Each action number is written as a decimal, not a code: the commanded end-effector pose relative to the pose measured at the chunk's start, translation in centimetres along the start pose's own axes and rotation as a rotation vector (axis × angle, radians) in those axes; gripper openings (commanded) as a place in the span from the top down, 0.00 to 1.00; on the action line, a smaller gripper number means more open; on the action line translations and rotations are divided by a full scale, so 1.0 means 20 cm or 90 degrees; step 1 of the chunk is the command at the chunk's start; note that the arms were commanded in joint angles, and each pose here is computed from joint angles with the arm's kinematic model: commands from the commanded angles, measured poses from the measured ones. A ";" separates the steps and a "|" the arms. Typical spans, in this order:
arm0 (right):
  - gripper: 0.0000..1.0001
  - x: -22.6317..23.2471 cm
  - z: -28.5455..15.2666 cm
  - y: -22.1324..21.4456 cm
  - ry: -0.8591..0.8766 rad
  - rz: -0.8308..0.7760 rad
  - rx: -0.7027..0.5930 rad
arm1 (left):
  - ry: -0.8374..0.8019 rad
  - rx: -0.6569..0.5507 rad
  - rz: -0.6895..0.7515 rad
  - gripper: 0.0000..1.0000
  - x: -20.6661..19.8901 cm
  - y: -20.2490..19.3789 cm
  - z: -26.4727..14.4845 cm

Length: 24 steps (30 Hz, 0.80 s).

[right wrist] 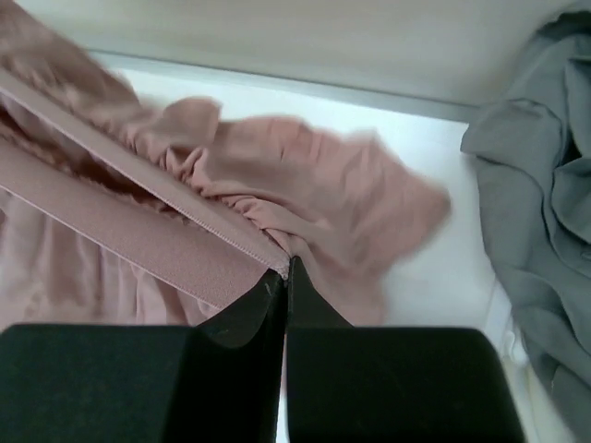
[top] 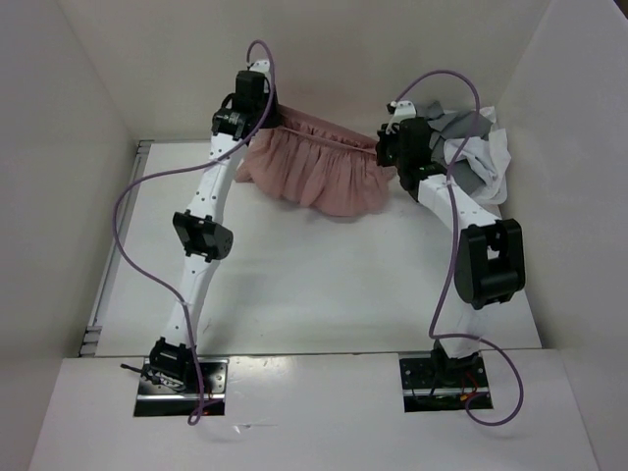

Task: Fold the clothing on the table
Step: Flatten the skirt out

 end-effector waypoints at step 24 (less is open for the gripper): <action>1.00 -0.25 0.03 0.21 -0.071 -0.047 -0.016 | 0.069 -0.145 0.150 1.00 0.08 -0.07 -0.34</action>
Point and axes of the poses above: each gripper's point midway between its finger pads, its own z axis out along the fingers, its own x axis along the line the jaws close on, y = z × x, the point moved 8 cm from there along -z, back along the fingers, and after that the axes turned 14 degrees about -z, right-handed, at the moved point
